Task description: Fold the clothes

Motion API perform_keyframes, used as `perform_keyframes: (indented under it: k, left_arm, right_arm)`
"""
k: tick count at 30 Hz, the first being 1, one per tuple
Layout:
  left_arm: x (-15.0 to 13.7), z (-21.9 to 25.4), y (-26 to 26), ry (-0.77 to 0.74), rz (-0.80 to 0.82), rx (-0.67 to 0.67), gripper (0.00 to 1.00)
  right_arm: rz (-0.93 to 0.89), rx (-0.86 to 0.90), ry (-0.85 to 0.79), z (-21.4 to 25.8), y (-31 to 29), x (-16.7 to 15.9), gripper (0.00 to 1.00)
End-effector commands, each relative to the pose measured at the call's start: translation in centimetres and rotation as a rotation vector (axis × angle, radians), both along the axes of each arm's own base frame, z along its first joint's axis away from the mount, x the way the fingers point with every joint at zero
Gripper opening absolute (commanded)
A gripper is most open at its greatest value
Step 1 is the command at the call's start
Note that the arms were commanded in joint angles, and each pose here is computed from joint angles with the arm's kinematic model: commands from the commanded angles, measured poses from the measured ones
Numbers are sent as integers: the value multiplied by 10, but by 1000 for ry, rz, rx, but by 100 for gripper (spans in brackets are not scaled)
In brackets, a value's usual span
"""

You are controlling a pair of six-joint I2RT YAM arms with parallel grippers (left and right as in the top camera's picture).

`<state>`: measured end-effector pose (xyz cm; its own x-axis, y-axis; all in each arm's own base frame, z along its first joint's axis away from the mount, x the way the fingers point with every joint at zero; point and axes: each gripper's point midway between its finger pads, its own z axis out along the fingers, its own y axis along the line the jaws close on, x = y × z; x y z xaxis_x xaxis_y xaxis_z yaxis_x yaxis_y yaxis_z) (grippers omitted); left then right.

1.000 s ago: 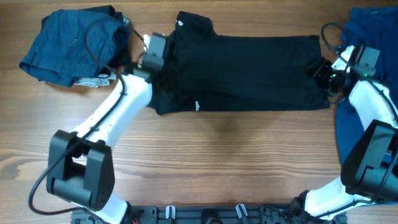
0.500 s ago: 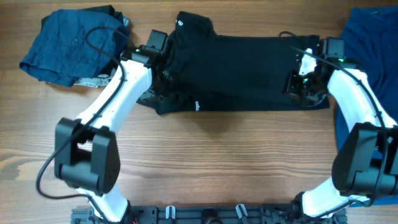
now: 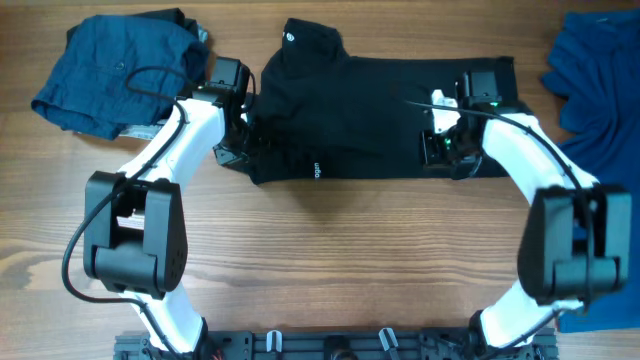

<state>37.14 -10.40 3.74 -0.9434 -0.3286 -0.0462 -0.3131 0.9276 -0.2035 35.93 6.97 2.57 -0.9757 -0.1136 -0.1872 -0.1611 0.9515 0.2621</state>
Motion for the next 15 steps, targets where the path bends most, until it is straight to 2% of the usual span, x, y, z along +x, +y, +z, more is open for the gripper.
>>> perform_keyframes:
  k: [1, 7, 15]
  left_arm:
    - [0, -9, -6, 19, 22, -38, 4]
    - [2, -28, -7, 42, 22, -33, 4]
    - [0, -30, -6, 51, 22, -30, 4]
  right_arm:
    - [49, -4, 77, -34, 7, -10, 4]
    - [43, -4, 95, -60, 12, -6, 4]
    - [-16, -14, 3, -44, 10, 26, 5]
